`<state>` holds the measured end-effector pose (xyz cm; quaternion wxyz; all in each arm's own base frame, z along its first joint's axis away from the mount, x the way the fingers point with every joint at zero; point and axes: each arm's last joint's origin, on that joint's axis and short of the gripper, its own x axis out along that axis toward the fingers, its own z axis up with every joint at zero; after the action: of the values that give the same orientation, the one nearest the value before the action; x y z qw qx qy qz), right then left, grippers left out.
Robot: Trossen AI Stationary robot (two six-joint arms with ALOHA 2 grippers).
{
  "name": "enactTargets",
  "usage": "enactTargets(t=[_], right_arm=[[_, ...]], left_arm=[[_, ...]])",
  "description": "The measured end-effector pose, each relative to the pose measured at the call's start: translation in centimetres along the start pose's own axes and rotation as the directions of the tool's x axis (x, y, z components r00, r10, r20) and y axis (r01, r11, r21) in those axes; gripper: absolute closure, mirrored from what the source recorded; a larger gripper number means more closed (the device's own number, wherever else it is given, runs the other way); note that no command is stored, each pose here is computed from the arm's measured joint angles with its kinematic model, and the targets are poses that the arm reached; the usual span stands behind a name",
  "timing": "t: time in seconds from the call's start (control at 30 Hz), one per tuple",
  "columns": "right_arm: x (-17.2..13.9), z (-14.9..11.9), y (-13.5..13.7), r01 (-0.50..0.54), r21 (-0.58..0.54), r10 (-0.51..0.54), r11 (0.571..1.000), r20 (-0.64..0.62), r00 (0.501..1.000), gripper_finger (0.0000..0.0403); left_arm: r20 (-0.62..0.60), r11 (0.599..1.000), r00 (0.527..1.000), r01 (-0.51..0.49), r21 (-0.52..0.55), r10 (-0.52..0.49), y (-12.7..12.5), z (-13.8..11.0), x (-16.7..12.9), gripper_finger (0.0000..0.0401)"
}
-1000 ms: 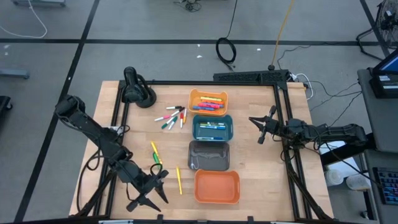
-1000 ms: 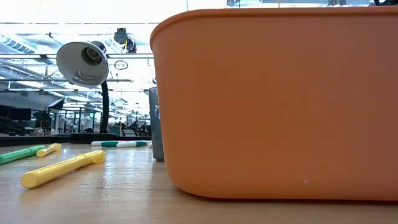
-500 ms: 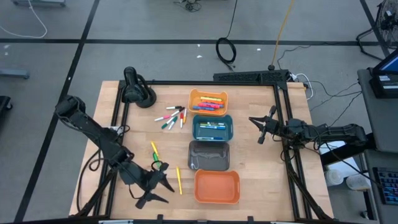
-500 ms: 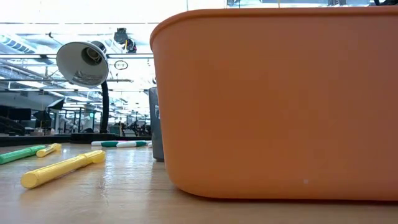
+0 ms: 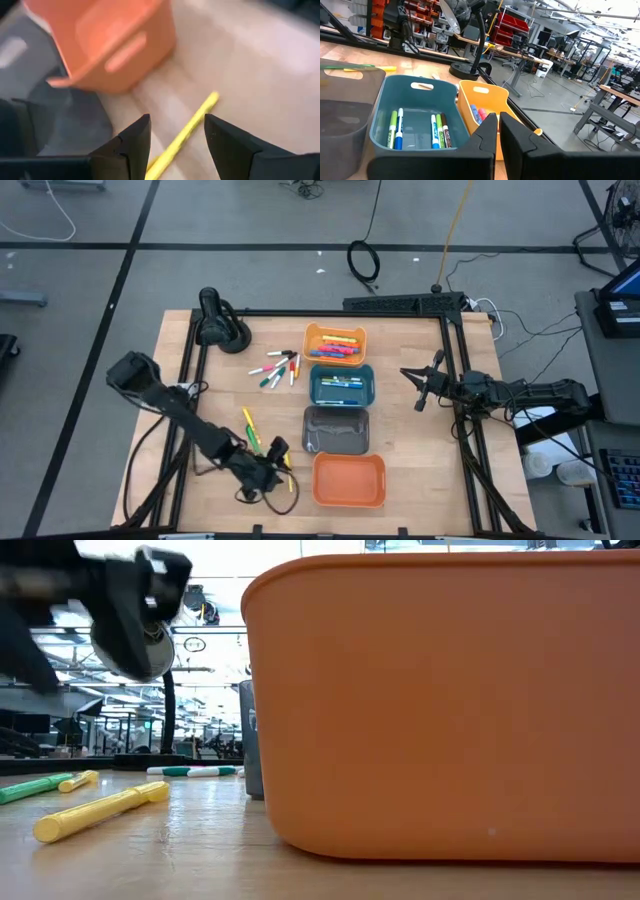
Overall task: Pick & Place Markers
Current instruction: Put the bottom yellow pen into the gray bin
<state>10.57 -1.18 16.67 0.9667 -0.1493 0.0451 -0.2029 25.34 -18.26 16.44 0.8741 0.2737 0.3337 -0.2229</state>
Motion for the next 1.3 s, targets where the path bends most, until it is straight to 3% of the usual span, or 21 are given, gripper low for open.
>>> enactTargets(t=[0.2, 0.43, 0.63, 1.03, 1.3], right_arm=[[0.0, 0.0, 0.0, 0.000, 0.000, 0.000, 1.000, 0.000, 1.000, 0.0392], [0.0, 0.0, 0.0, 0.000, 0.000, 0.000, 1.000, 0.000, 1.000, 0.0392], [0.0, 0.0, 0.0, 0.000, 0.000, 0.000, 1.000, 0.000, 1.000, 0.0392], [0.0, 0.0, 0.0, 0.000, 0.000, 0.000, 1.000, 0.000, 1.000, 0.0392], [0.0, 0.0, 0.0, 0.000, 0.000, 0.000, 1.000, 0.000, 1.000, 0.0392]], left_arm=[[-0.115, 0.998, 0.993, -0.001, 0.066, 0.009, 0.6, -2.0, 2.9, 0.0215], [-0.183, 0.999, 0.983, 0.031, 0.029, -0.025, 1.8, -3.4, 4.0, 0.0215], [-0.211, 0.996, 0.976, 0.038, -0.085, -0.055, 2.9, -4.1, 4.1, 0.0215], [-0.216, 0.948, 0.960, 0.110, -0.300, -0.179, 4.6, -5.2, 4.3, 0.0215], [-0.262, 0.911, 0.946, 0.073, -0.406, -0.192, 5.7, -6.2, 4.3, 0.0215]])
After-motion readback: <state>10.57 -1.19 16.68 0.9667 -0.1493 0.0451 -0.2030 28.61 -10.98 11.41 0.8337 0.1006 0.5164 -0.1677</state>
